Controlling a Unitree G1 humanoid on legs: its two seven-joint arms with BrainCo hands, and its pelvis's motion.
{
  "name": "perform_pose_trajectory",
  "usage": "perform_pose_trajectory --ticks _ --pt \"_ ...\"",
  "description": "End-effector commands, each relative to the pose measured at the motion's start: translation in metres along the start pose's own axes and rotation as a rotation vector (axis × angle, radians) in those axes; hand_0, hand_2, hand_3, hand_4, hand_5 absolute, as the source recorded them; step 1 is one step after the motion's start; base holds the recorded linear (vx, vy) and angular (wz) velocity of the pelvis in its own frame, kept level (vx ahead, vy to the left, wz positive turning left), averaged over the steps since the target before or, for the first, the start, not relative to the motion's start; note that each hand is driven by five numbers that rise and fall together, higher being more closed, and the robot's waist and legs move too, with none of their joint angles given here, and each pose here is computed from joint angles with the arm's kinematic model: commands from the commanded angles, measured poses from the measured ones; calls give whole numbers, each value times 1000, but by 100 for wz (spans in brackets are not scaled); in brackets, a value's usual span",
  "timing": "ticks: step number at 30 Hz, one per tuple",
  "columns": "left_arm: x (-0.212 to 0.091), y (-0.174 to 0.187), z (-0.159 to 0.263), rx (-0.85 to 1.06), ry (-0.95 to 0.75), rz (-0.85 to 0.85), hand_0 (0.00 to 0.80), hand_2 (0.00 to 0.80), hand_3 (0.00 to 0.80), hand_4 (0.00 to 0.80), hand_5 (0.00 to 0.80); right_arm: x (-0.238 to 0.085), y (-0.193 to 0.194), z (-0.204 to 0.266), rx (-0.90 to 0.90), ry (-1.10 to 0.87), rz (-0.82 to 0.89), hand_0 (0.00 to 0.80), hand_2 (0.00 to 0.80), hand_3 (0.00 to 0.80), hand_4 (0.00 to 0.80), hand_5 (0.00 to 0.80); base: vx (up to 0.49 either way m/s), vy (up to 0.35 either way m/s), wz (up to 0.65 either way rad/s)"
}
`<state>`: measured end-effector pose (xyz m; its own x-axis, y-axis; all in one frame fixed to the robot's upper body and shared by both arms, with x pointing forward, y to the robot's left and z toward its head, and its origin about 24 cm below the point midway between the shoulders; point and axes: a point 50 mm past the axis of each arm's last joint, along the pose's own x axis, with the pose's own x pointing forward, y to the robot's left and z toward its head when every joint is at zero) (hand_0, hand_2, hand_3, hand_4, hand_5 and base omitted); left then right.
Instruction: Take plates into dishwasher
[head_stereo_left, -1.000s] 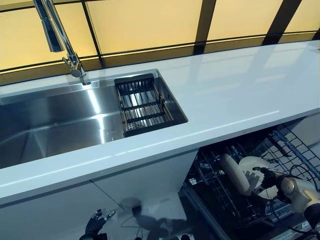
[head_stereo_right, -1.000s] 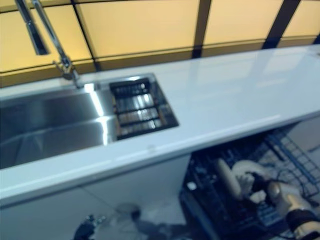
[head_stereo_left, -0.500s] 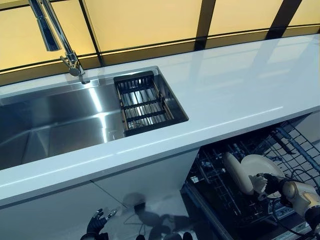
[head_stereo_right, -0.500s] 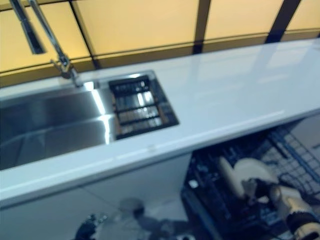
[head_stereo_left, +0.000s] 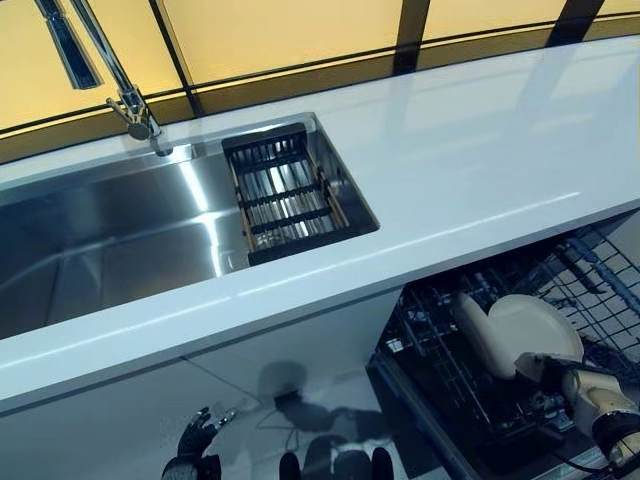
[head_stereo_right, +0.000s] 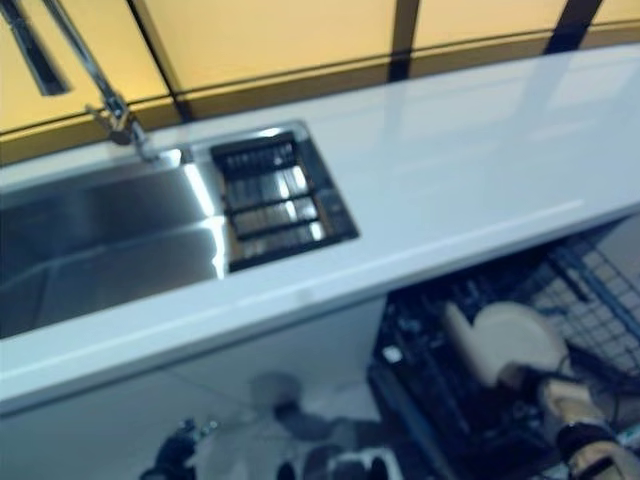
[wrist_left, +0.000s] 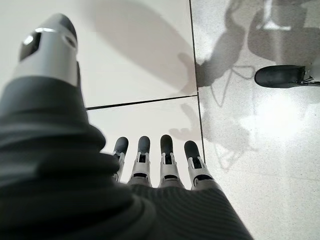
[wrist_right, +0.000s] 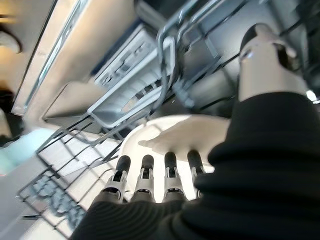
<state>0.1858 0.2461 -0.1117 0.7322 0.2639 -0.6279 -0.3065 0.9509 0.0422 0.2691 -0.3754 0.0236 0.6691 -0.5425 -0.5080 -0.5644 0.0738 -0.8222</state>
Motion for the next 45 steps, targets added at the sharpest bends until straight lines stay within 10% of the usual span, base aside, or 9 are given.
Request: perform_pose_trajectory --ticks 1,14,17,18,45 --pt "11 -5 32 -3 -98 -13 0 0 0 0 0 4 -11 19 -23 32 -49 0 0 0 0 0 -47 -1 2" --pt "12 -15 34 0 -105 -50 0 0 0 0 0 5 -5 9 123 189 -104 0 0 0 0 0 -21 12 6" --pt "11 -16 33 -1 -102 -52 0 0 0 0 0 5 -3 8 133 194 -99 499 499 499 499 499 0 5 1" --pt "12 -17 34 -3 -103 -51 0 0 0 0 0 5 -3 8 133 192 -106 800 800 800 800 800 0 0 0" --pt "5 2 15 -39 -57 26 0 0 0 0 0 -8 -29 1 447 -24 -413 800 800 800 800 800 4 3 -1"
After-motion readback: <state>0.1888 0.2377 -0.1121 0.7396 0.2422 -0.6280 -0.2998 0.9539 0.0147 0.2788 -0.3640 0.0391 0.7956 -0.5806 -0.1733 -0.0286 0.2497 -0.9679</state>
